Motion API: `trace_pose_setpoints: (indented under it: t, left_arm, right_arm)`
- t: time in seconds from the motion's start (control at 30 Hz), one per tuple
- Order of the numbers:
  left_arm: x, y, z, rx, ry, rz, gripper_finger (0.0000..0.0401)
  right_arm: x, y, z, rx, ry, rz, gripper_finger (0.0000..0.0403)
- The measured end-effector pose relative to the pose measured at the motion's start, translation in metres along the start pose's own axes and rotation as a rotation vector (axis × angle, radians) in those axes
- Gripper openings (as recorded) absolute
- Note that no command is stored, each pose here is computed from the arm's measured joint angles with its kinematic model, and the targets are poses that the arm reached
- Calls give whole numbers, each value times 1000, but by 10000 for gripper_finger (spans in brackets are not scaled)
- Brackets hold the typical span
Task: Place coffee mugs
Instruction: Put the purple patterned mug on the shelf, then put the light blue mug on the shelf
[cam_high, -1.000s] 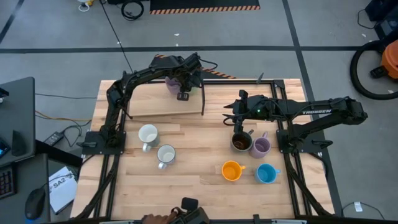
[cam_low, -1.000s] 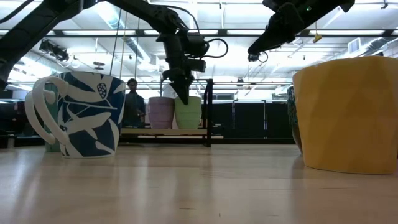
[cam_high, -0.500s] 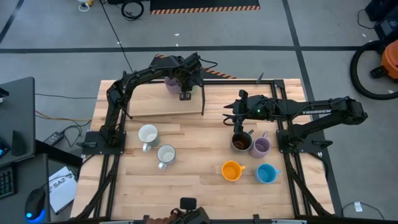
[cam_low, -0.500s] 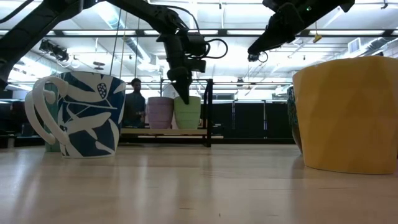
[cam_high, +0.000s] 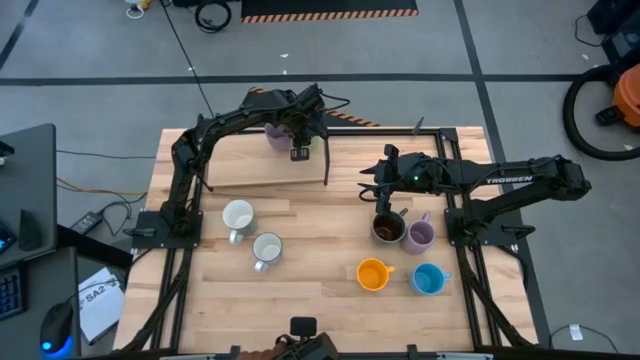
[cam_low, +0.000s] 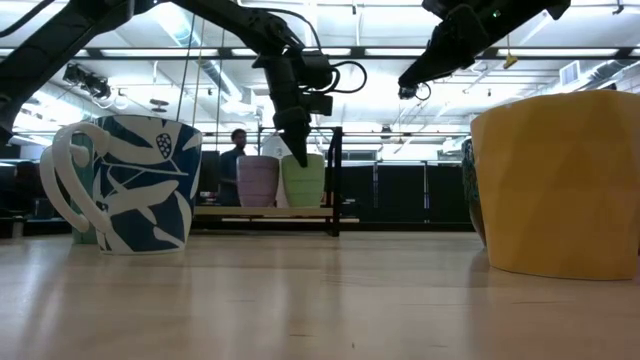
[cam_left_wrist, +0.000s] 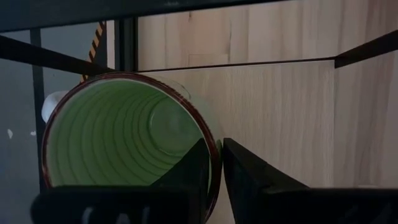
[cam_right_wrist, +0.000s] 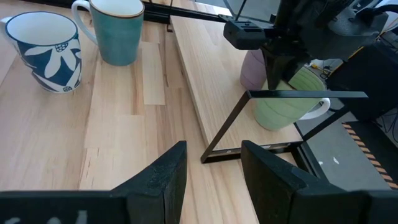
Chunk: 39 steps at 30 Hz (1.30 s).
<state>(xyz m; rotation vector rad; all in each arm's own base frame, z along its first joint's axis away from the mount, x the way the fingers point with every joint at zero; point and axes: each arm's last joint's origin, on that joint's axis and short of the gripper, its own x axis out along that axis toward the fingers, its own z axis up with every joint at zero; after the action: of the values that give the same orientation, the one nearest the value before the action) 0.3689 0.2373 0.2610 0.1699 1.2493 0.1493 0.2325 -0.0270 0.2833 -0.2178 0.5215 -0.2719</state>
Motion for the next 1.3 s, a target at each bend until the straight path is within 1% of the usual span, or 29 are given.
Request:
trace_pose_setpoints:
  t: [0.37,0.93,1.3]
  left_arm:
    - [0,0,0,6,0,3,55]
    - [-2,-2,2,18,-6,4,115]
    - [-19,2,7,28,-26,17,145]
  right_arm:
    - [0,0,0,0,0,-1,158]
    - [0,0,0,0,1,-5,158]
    - [0,0,0,2,4,-4,158]
